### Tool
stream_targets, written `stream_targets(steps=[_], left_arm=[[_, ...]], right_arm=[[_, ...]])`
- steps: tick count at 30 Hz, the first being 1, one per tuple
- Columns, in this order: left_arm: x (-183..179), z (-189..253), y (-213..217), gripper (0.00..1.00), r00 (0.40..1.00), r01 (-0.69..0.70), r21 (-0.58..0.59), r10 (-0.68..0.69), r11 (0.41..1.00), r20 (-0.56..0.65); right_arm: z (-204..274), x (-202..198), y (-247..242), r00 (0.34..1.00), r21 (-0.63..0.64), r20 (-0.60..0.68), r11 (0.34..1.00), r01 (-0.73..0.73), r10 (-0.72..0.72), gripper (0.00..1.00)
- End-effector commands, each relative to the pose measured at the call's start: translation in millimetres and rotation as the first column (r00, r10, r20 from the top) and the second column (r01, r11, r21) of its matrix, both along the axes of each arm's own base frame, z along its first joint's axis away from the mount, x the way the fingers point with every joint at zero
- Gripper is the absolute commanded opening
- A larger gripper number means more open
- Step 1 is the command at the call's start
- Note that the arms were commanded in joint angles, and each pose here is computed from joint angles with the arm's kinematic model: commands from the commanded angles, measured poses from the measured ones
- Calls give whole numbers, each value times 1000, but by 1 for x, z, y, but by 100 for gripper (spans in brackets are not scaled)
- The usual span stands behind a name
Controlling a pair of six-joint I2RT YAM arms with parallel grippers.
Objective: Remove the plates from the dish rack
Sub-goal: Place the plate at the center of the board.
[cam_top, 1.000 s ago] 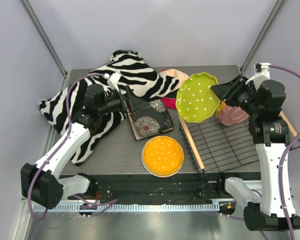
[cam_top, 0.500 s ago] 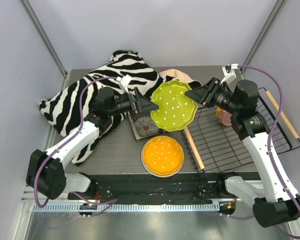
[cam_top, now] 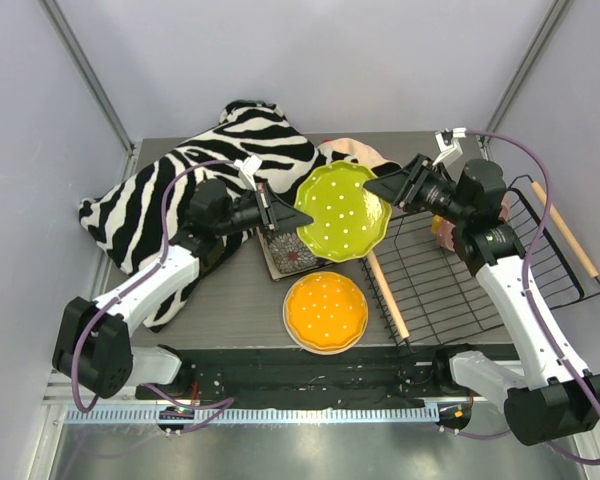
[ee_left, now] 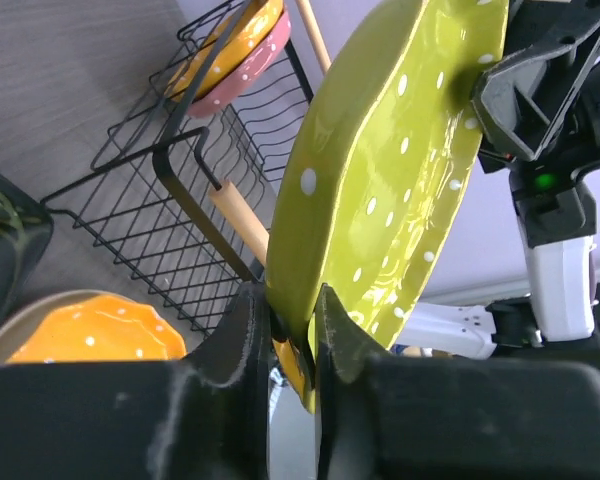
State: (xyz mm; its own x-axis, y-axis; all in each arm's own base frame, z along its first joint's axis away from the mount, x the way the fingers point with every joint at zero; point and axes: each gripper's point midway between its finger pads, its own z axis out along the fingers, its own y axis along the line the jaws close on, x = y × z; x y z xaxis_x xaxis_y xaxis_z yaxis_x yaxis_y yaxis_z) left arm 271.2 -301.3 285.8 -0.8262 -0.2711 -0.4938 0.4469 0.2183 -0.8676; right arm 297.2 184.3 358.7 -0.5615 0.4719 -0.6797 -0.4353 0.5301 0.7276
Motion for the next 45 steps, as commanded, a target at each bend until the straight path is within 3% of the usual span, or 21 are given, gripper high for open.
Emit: stream_targets(steps=[1,9,12,15,21,28,38,45], left_arm=[[-18,29,0,0,992,52,-60,-45,997,121],[-12,26,11,0,996,-32,-44,36,998,84],[-8,30,24,0,995,-75,-59,79,995,67],[-8,39,39,0,989,-120,-80,126,990,79],[-15,47,62,0,976,-187,-74,194,980,95],[-29,30,94,0,961,-270,-10,270,963,59],[-45,-24,126,0,939,-334,66,338,940,-69],[-58,-84,138,0,932,-286,333,341,899,-122]], right_arm=[[27,4,5,994,43,107,999,-17,13,1],[-4,21,-7,996,-65,60,995,70,-66,1],[-13,26,-14,993,-114,51,988,107,-102,17],[-16,27,-16,992,-136,54,983,119,-113,43],[-17,30,-23,988,-176,72,973,149,-138,80],[-13,30,-42,972,-247,98,941,231,-213,89],[-17,37,-91,923,-266,66,885,382,-379,90],[-25,29,-142,835,-272,35,799,536,-549,90]])
